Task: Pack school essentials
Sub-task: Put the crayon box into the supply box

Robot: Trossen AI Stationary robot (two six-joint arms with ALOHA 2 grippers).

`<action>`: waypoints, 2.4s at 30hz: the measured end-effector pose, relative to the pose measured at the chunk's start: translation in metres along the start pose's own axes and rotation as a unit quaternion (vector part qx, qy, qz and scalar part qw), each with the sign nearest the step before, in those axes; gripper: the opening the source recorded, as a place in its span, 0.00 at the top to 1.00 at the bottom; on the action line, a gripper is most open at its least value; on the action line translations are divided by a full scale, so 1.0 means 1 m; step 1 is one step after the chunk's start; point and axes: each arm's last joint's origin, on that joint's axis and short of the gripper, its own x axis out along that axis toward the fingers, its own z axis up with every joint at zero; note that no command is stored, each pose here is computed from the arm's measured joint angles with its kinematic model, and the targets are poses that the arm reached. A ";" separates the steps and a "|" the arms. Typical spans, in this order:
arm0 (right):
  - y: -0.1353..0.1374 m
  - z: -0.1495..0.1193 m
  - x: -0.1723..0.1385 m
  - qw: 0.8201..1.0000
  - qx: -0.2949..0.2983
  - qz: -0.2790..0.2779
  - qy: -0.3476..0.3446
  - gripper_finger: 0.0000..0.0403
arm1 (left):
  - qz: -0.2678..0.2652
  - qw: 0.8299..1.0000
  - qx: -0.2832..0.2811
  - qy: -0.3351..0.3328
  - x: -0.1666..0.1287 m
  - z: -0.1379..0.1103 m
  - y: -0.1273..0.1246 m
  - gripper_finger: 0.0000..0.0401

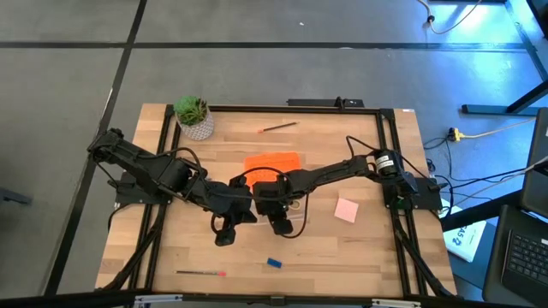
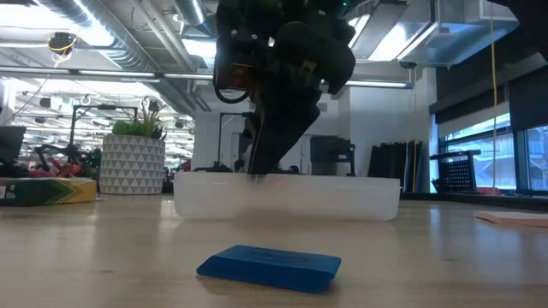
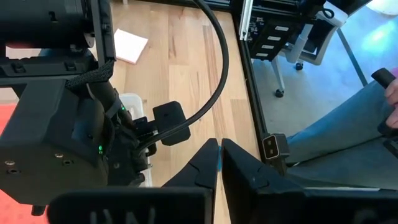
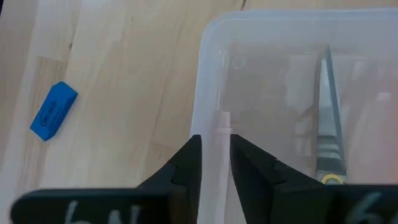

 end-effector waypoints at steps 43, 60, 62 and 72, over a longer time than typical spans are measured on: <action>0.022 0.003 -0.236 0.967 -0.012 -0.117 -0.225 0.71 | 0.266 0.841 -0.455 0.120 -0.063 -0.087 0.054 0.97; 0.008 0.007 -0.213 0.949 0.009 -0.184 -0.258 0.71 | 0.269 0.826 -0.483 0.113 -0.053 -0.121 0.067 0.98; 0.008 0.008 -0.214 0.948 0.009 -0.183 -0.261 0.71 | 0.270 0.822 -0.488 0.112 -0.054 -0.121 0.067 0.97; 0.008 0.007 -0.214 0.948 0.011 -0.183 -0.261 0.71 | 0.279 0.813 -0.499 0.112 -0.054 -0.122 0.067 0.96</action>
